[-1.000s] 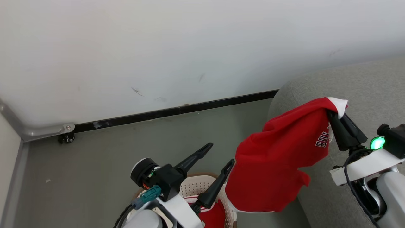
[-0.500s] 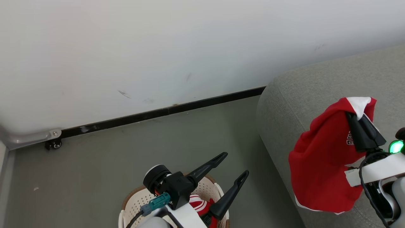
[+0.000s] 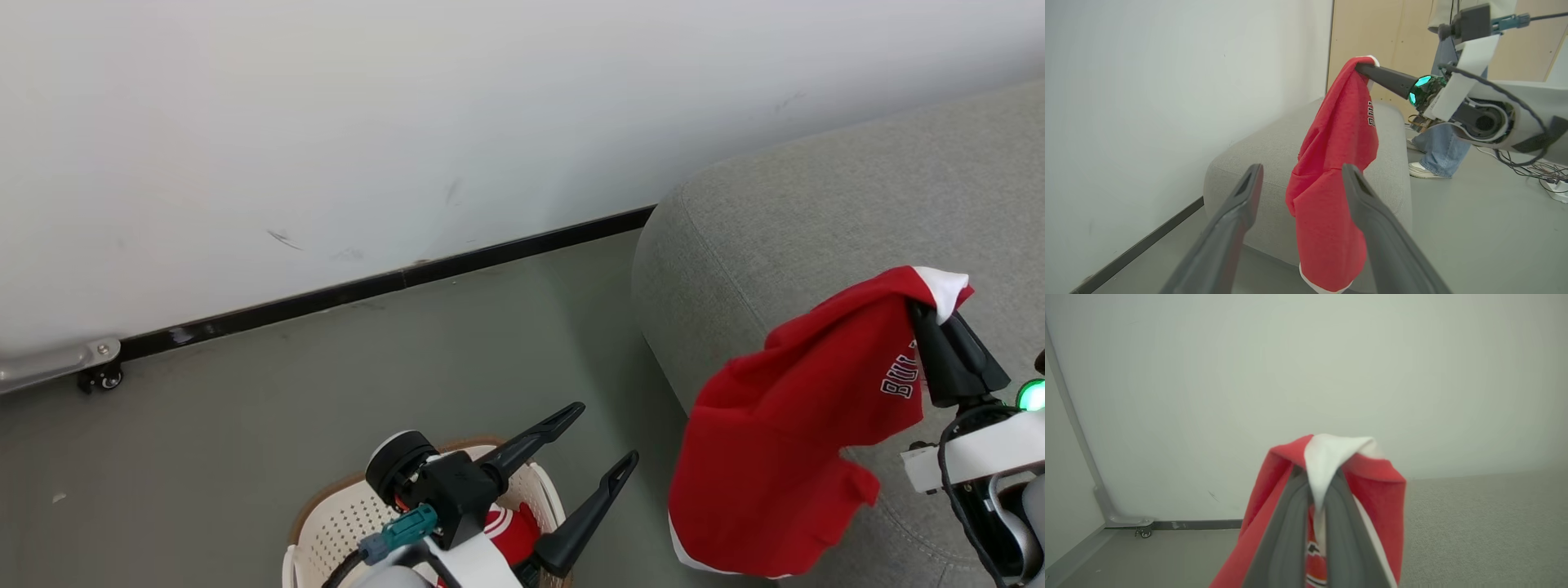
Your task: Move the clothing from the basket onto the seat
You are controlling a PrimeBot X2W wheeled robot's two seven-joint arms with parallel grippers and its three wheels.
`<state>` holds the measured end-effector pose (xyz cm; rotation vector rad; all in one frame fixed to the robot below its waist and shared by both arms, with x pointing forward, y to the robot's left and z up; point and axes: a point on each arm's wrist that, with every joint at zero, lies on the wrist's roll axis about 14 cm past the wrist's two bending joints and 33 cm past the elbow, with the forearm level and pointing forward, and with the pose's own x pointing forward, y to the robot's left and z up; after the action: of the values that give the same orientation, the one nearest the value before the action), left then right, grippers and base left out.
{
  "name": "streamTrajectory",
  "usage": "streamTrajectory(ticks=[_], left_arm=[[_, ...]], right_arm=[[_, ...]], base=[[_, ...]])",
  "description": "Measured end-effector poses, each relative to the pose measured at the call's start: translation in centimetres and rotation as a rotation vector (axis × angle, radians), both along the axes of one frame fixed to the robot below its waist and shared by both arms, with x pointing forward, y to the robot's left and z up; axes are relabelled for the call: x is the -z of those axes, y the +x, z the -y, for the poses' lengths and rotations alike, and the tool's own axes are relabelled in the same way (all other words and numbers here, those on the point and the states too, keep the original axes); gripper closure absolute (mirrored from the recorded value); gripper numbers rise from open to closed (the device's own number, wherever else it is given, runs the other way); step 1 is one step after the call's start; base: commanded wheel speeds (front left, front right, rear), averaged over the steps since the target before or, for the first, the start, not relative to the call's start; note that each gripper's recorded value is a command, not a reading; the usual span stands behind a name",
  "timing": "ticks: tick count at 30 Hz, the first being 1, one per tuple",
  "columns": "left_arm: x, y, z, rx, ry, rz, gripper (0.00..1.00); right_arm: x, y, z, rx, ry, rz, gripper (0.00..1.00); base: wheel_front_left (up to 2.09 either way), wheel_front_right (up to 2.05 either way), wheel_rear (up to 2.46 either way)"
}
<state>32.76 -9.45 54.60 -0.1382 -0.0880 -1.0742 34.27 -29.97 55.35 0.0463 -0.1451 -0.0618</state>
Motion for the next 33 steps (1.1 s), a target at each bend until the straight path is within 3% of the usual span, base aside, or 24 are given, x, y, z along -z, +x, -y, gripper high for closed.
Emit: streamTrajectory(ticks=[9,15,25,33], left_arm=[[1.6,0.5,-0.1,0.013,0.032,-0.016,0.00],[2.3,1.4,-0.6,0.003,0.038,-0.027,0.00],[2.3,3.9,-1.9,-0.045,0.032,-0.016,0.00],[1.6,5.8,-2.5,-0.081,0.009,0.007,0.00]], right_arm=[[1.1,0.8,1.8,0.050,-0.009,-0.053,1.00],[-3.3,4.0,3.1,0.055,-0.070,0.021,1.00],[-10.5,7.5,8.5,0.167,-0.155,0.098,1.00],[-12.3,8.9,12.2,0.255,-0.177,0.074,1.00]], base=[[0.00,0.00,0.00],[0.00,0.00,0.00],[0.00,0.00,0.00],[0.00,0.00,0.00]])
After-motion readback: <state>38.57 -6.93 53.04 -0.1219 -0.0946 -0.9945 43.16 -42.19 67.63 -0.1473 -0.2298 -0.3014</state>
